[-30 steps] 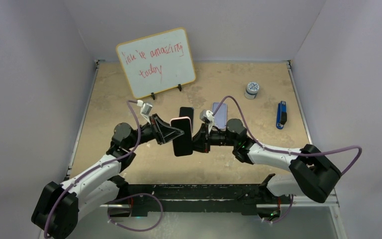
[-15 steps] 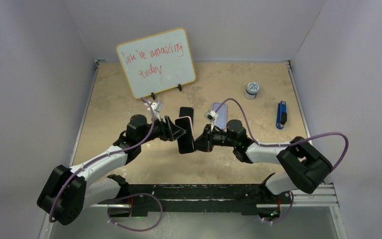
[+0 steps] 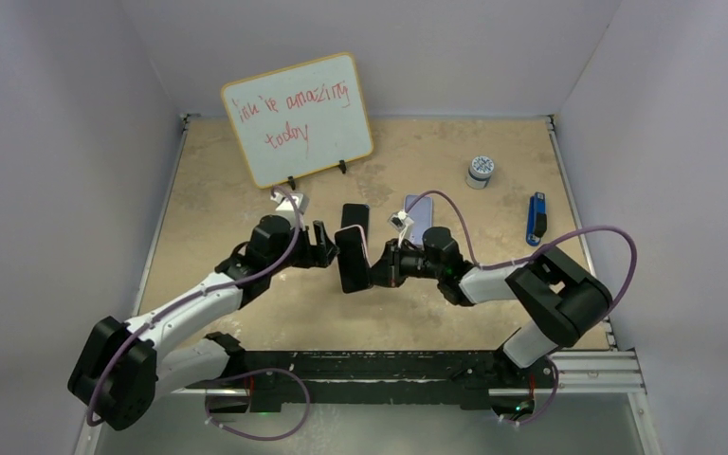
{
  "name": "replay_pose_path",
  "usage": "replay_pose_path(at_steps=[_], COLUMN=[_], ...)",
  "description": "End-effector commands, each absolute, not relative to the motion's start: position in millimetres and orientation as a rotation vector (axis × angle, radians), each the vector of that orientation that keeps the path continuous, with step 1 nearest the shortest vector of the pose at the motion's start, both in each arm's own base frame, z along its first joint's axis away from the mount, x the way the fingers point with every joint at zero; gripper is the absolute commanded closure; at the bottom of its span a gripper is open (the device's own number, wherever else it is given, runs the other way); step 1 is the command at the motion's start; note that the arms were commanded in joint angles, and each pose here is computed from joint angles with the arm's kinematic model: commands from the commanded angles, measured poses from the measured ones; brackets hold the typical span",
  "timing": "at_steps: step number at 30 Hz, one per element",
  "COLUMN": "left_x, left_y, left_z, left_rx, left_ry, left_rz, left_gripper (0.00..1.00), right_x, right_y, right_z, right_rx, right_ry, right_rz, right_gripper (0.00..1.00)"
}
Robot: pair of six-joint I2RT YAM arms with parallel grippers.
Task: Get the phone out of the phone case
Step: Remove the phone case from the phone.
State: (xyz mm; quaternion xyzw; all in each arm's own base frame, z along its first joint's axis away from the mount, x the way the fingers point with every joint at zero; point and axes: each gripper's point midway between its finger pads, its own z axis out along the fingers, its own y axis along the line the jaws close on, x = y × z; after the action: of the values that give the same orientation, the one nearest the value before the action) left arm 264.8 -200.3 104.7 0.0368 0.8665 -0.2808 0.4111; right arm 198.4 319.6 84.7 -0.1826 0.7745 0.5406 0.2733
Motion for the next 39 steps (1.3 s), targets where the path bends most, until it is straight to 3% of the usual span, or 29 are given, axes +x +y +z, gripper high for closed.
replay_pose_path(at_steps=[1,6,14,23,39], left_x=[264.5,251.4,223.7,205.0,201.9], left_y=[-190.0,-191.0,-224.8,-250.6,-275.8], left_z=[121.3,125.6,137.7,128.1,110.7], left_rx=[0.161,0.260,0.444,0.627,0.717], left_ry=[2.141,2.100,1.992,1.918,1.866], left_rz=[-0.472,-0.335,-0.320,-0.008,0.186], left_gripper=[0.26,0.26,0.26,0.27,0.41], right_x=[220.1,222.1,225.2,225.6,223.8], right_y=[333.6,331.3,332.0,332.9,334.1], right_z=[113.2,106.9,95.4,89.1,90.6], right_rx=[-0.433,-0.430,-0.402,-0.378,-0.382], right_ry=[2.010,2.052,2.112,2.153,2.159], right_rz=[1.486,1.447,1.428,1.438,1.471], right_gripper=[1.00,1.00,1.00,1.00,1.00])
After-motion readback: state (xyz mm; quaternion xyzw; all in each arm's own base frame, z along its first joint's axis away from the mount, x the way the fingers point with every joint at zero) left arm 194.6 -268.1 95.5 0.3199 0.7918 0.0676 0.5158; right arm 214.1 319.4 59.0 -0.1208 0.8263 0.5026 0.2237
